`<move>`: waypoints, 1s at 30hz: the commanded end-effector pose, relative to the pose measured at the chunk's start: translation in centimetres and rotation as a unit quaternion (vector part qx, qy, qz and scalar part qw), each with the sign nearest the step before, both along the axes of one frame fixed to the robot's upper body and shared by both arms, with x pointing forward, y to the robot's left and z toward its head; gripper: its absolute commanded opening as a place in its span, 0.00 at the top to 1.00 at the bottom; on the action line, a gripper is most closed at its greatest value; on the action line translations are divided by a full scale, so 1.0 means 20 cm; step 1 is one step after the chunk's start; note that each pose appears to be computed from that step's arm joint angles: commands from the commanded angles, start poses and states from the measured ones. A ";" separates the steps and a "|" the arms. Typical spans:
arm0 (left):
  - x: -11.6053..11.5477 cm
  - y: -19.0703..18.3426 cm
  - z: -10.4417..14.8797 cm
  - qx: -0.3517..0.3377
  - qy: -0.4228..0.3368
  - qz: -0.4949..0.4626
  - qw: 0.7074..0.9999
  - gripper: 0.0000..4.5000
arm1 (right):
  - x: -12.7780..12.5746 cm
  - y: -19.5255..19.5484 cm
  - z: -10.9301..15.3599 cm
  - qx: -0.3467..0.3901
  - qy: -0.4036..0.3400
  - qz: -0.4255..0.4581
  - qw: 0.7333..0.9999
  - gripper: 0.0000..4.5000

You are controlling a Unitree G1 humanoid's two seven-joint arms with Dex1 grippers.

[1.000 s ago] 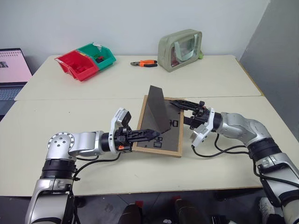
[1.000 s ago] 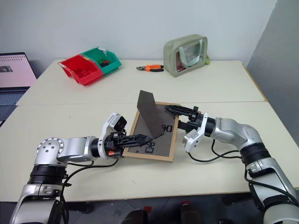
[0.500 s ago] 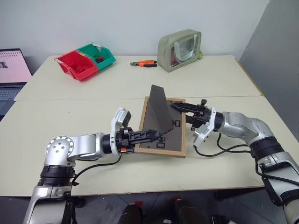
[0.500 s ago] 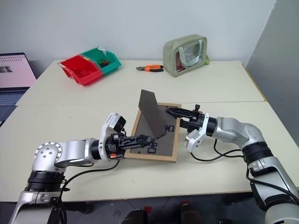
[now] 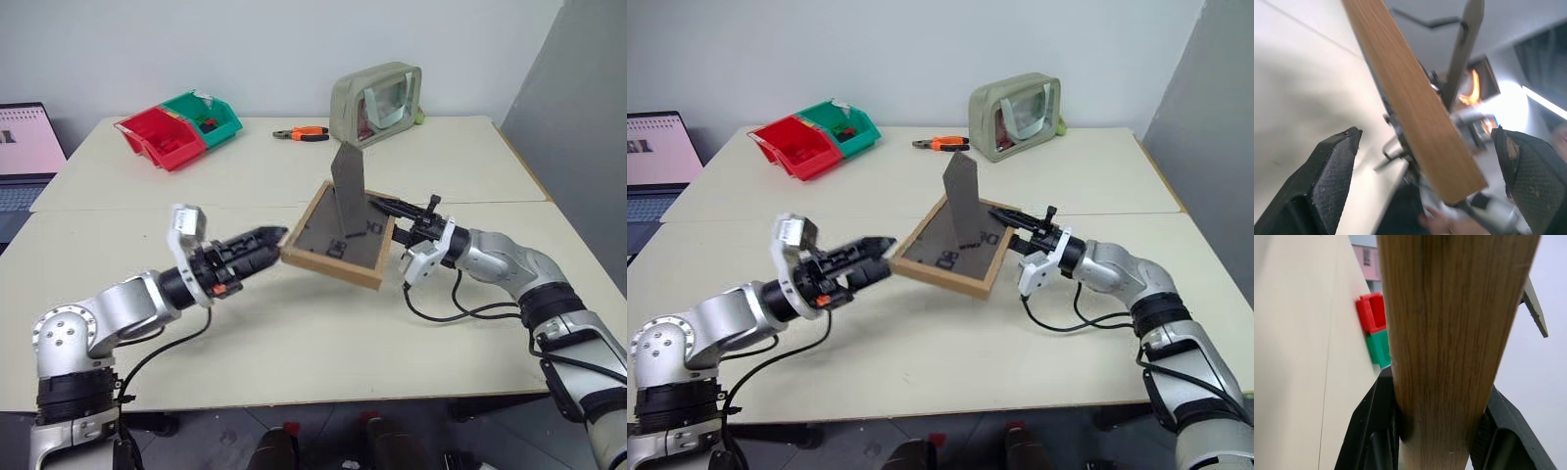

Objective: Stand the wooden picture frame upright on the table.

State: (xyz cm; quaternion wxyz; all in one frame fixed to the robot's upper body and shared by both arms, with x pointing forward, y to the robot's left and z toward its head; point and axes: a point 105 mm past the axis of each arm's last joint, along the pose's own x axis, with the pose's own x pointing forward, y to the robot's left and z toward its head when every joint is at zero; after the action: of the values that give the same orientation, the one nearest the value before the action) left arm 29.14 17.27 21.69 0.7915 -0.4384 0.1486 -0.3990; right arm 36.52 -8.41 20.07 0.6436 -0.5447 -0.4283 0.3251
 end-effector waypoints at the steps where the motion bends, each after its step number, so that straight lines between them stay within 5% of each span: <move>1: 0.04 0.21 0.14 0.030 -0.026 0.156 0.987 0.00 | 0.10 -0.07 0.13 0.072 0.009 -0.052 0.996 0.70; 4: -0.02 0.29 0.15 0.056 -0.031 0.231 0.971 0.00 | 0.21 -0.09 0.14 0.127 0.073 -0.091 0.985 0.70; 6: -0.06 0.26 0.07 0.133 -0.029 0.243 0.960 0.00 | 0.27 -0.06 0.13 0.164 0.147 -0.096 0.971 0.70; 10: -0.12 0.16 -0.02 0.236 -0.050 0.221 0.945 0.00 | 0.34 0.07 0.09 0.238 0.335 -0.051 0.910 0.70; 14: -0.13 0.08 -0.06 0.309 -0.101 0.217 0.921 0.00 | 0.33 0.29 0.00 0.270 0.568 0.062 0.775 0.70; 17: -0.13 0.04 -0.10 0.345 -0.124 0.208 0.907 0.00 | 0.27 0.38 -0.02 0.253 0.642 0.122 0.714 0.70; 26: -0.14 0.07 -0.22 0.475 -0.185 0.244 0.825 0.00 | 0.14 0.49 -0.37 0.157 0.732 0.098 0.655 0.70; 30: -0.16 0.06 -0.26 0.479 -0.192 0.244 0.821 0.00 | 0.12 0.50 -0.43 0.151 0.743 0.094 0.646 0.70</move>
State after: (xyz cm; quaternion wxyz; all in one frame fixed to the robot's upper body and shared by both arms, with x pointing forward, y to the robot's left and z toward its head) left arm 26.51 19.40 15.67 0.9869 0.0488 0.0825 -0.1300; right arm 38.83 1.37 10.89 0.7883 0.0342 0.1169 0.6032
